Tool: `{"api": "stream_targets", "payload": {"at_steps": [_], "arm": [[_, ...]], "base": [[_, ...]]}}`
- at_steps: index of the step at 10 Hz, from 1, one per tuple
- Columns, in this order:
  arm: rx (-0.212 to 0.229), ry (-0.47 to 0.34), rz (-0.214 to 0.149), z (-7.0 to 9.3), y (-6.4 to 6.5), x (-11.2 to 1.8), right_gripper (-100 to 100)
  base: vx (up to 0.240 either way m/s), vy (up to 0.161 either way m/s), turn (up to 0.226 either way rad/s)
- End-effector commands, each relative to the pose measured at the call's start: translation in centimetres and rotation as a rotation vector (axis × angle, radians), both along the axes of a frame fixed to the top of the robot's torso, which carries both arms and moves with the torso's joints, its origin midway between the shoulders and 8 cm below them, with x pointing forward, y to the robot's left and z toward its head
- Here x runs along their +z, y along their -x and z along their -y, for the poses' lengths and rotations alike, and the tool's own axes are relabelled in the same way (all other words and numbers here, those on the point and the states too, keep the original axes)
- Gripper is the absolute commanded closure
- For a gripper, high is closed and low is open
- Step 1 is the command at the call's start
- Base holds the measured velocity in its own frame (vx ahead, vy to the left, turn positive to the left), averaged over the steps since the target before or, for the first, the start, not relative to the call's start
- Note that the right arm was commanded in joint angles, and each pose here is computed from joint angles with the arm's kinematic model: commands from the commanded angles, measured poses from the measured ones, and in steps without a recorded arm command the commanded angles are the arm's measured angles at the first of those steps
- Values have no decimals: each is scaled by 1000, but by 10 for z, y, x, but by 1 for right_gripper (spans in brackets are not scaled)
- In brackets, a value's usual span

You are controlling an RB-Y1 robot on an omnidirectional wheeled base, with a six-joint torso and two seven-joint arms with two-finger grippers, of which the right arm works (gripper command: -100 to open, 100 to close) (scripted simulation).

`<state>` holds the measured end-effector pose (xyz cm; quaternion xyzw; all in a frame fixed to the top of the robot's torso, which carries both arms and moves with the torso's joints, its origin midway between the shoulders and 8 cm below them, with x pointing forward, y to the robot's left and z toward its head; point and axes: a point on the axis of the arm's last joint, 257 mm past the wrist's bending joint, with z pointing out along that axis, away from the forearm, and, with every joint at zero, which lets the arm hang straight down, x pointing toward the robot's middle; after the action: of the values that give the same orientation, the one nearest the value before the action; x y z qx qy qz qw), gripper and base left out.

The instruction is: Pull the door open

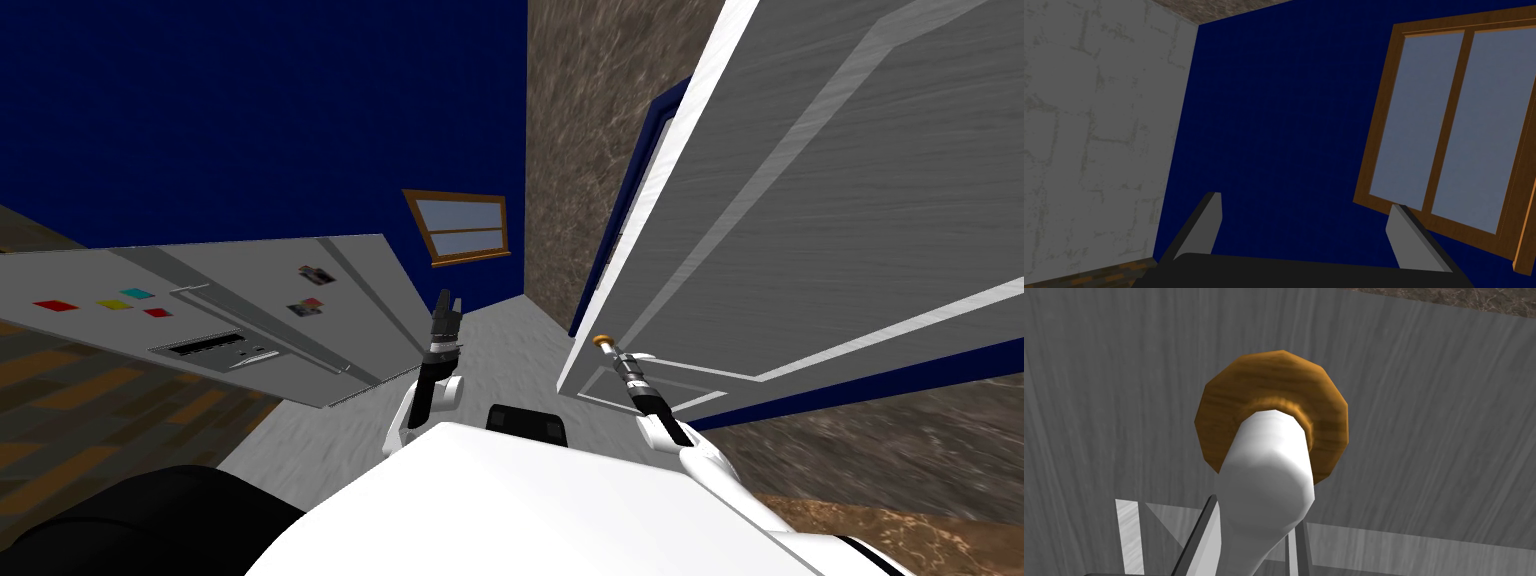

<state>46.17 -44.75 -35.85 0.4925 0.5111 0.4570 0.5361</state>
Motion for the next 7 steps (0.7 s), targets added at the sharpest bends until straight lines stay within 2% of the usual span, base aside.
{"api": "stream_targets", "payload": {"at_steps": [1, 6, 7], "arm": [[2, 1, 1, -1, 0, 0, 100], [2, 1, 1, -1, 0, 0, 100], [21, 3, 3, -1, 5, 1, 100]], "base": [[0, 6, 17], [0, 0, 1], [0, 0, 0]]}}
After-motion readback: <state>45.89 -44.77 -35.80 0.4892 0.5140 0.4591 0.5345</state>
